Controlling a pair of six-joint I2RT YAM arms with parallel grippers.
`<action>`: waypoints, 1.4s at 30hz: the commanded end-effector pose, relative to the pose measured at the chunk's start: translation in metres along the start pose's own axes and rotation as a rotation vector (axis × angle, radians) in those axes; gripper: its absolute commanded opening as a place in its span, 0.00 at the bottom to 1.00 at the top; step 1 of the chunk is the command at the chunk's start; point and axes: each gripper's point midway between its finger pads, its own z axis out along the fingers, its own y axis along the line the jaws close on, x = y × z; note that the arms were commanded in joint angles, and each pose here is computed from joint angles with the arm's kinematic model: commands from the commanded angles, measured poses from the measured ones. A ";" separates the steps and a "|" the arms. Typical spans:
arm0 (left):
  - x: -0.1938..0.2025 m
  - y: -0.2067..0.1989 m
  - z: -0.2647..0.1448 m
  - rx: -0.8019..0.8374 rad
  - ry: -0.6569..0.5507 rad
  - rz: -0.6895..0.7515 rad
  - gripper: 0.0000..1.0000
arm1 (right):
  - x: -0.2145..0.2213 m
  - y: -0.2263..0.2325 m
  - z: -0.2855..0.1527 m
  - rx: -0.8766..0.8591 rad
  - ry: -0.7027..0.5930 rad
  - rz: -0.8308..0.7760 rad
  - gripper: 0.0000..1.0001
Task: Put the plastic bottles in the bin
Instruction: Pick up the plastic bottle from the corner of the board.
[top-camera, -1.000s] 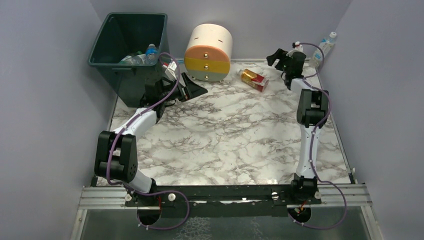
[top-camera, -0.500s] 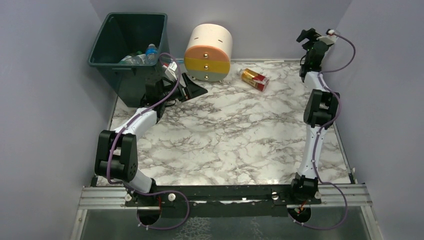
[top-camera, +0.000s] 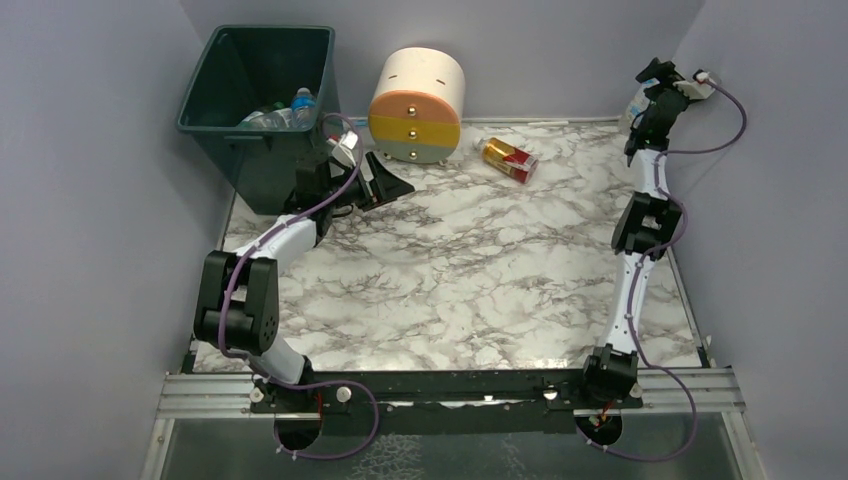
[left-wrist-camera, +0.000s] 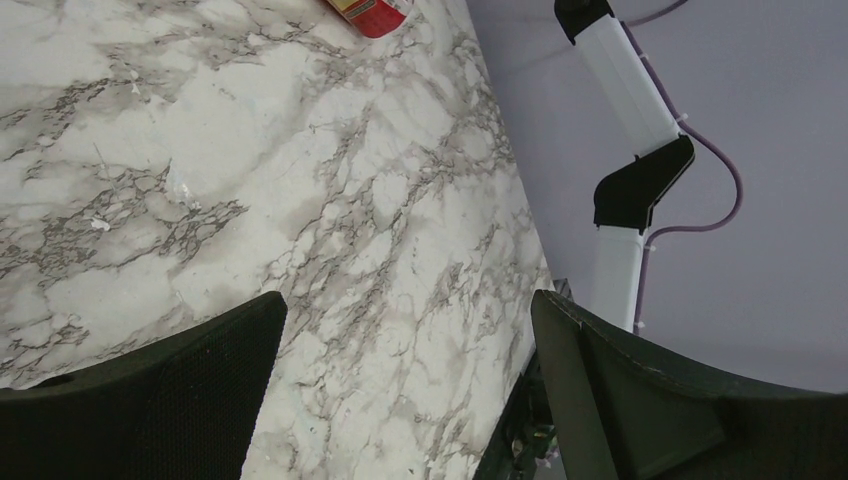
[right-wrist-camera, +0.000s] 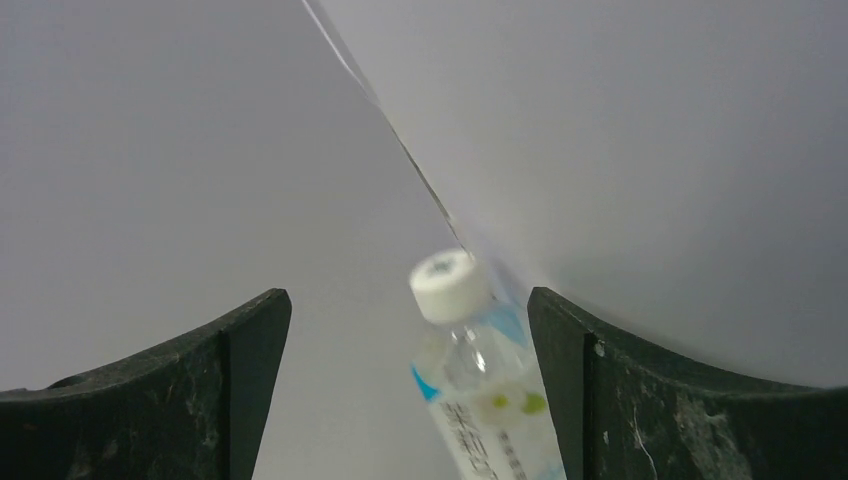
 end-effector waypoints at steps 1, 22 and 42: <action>0.002 0.010 0.005 -0.026 -0.001 0.018 0.99 | 0.039 -0.049 -0.009 0.075 0.066 0.002 0.91; 0.010 0.018 0.012 -0.052 0.034 0.018 0.99 | 0.144 -0.046 -0.049 -0.028 0.268 0.010 1.00; 0.018 0.021 0.022 -0.058 0.053 0.011 0.99 | 0.060 0.102 -0.141 -0.263 0.284 0.000 1.00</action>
